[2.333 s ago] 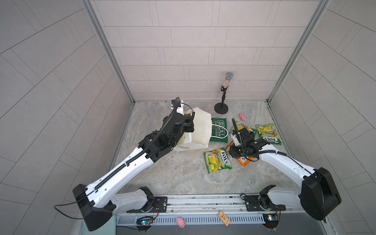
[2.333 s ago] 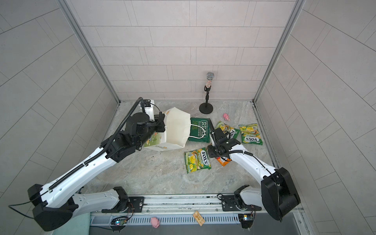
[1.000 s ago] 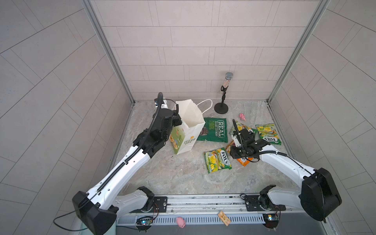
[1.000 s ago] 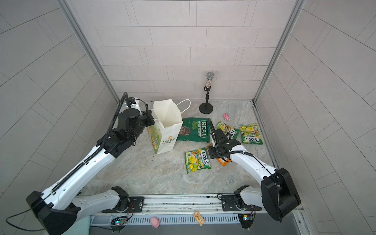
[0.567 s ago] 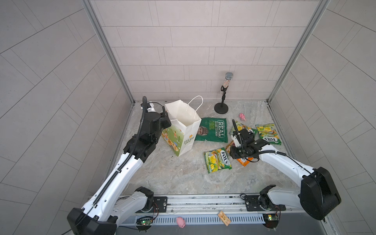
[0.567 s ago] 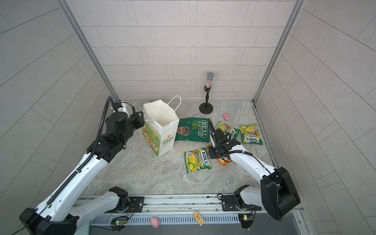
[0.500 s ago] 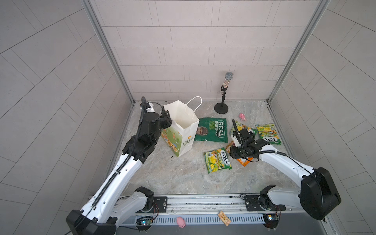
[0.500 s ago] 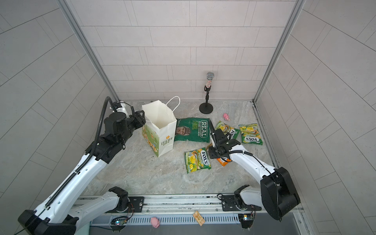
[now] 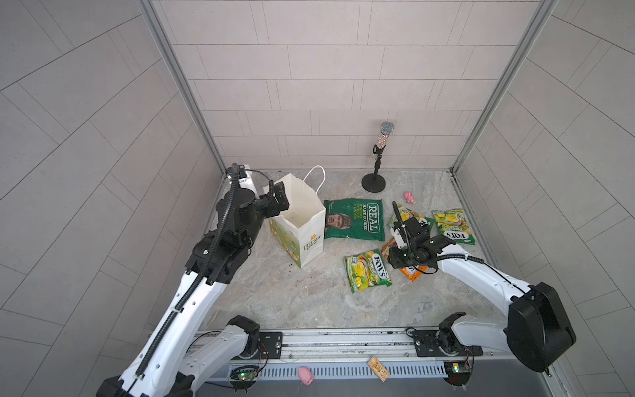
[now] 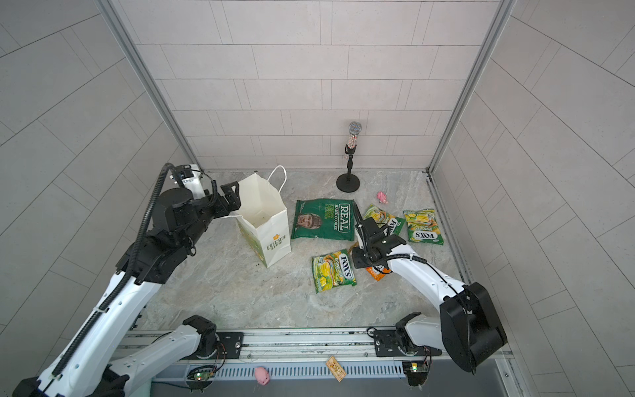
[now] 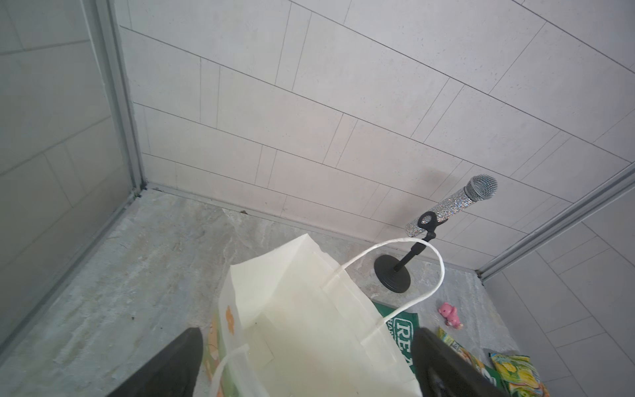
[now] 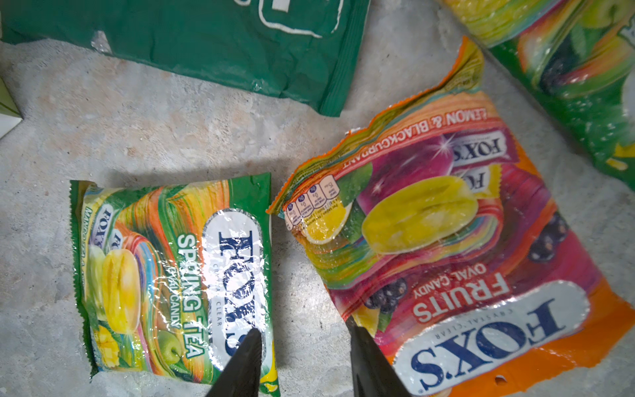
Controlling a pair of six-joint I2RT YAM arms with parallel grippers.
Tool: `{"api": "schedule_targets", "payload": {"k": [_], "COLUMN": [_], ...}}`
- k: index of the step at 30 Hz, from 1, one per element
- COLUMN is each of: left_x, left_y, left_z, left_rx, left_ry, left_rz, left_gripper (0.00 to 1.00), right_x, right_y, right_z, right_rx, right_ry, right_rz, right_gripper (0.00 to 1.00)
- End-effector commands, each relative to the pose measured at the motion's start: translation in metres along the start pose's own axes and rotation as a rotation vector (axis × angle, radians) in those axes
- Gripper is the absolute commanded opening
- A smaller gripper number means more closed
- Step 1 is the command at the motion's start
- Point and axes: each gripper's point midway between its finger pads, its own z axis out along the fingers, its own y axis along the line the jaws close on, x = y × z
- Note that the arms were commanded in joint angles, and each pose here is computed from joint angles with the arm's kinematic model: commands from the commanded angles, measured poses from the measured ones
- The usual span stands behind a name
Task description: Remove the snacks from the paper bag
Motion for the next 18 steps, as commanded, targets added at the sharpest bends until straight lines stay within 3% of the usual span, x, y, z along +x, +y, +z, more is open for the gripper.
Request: {"api": "schedule_targets", "payload": {"k": [1,10,18], "left_x": [-0.028,-0.059,-0.026], "left_y": [0.026,0.091,0.166], "left_z": [-0.024,-0.059,-0.049], "left_rx": [-0.136,-0.517,-0.786], "left_ry": [-0.069,-0.193,-0.183], "left_rz": [0.094,0.142,-0.041], "left_gripper": [1.0,1.0,1.0], "right_x": [-0.002,-0.007,-0.038], "right_y": [-0.003,-0.008,-0.066], "right_z": [-0.004,-0.009,-0.033], "right_rx": [0.01,0.038,0.254], "right_ry": [-0.018,-0.052,-0.257], "right_rz": [0.012,0.032,0.192], "right_gripper": [0.44,0.44,0.44]}}
